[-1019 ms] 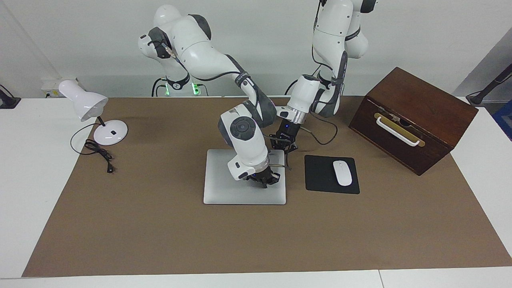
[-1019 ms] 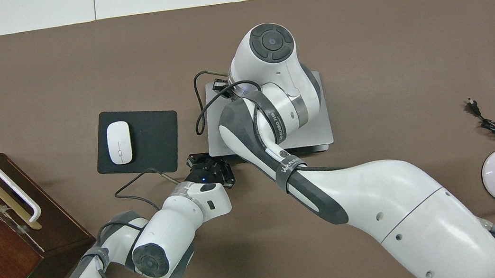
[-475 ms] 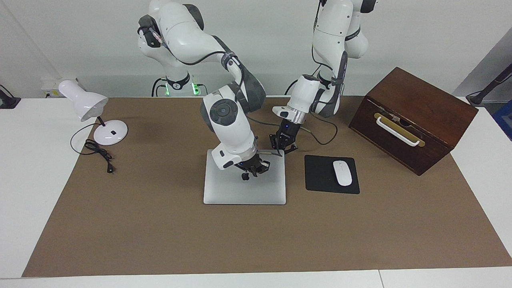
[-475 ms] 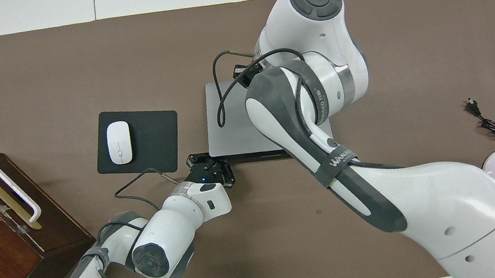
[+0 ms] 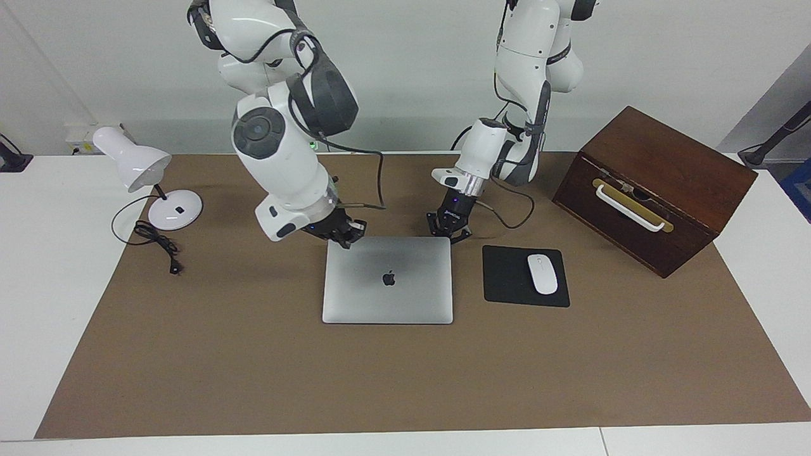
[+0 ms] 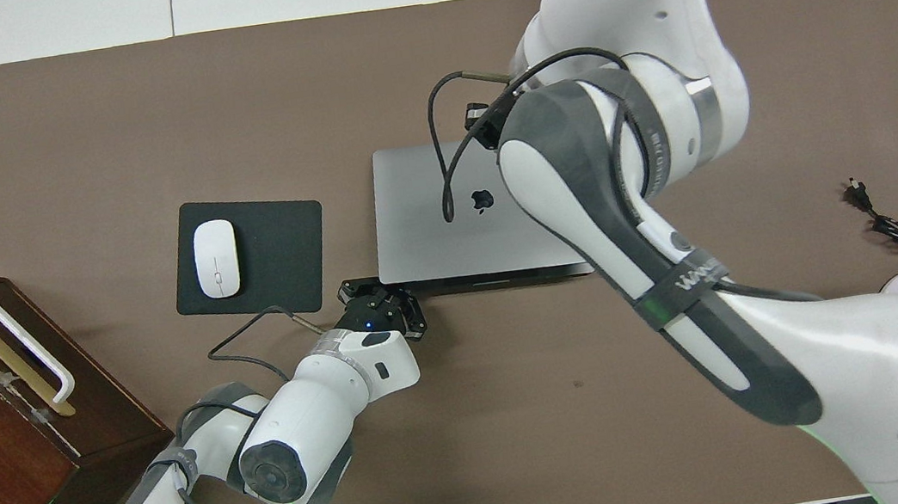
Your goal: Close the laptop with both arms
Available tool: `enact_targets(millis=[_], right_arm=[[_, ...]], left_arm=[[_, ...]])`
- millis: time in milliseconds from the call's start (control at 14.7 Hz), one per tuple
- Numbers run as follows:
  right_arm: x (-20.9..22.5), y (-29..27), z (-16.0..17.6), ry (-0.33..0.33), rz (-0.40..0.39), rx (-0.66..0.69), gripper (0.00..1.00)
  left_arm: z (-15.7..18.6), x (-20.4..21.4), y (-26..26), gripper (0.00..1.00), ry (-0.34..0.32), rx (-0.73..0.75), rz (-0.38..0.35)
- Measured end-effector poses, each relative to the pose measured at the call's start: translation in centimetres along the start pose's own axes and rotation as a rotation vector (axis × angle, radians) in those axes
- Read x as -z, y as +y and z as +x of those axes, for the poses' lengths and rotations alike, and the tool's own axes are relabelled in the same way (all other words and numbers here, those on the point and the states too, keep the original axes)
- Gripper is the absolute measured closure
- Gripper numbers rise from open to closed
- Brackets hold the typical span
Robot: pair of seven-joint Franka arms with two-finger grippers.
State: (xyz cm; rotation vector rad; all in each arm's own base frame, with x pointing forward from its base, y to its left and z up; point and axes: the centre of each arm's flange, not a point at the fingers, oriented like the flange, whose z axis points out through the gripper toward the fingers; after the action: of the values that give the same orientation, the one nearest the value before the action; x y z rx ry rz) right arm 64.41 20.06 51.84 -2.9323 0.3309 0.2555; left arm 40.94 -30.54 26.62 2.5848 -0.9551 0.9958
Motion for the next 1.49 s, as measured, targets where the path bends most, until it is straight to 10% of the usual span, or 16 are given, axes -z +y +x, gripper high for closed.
enact_targets(millis=[475,883,1494], right_arm=[[10.3,8.0,-3.2,0.06,-0.135,0.126,0.99],[18.4,16.3,-5.2,0.178,-0.248,0.265,0.99],[16.2,21.4,-3.6,0.14,-0.249,0.31,0.99]], left_arm=[[0.1,0.2,-0.5,0.99,-0.019,0.019,0.006],[-0.6,1.4,-3.0,0.99,-0.17,0.058,0.036],[4.7,7.6,-5.0,0.99,-0.377,0.197,0.033]])
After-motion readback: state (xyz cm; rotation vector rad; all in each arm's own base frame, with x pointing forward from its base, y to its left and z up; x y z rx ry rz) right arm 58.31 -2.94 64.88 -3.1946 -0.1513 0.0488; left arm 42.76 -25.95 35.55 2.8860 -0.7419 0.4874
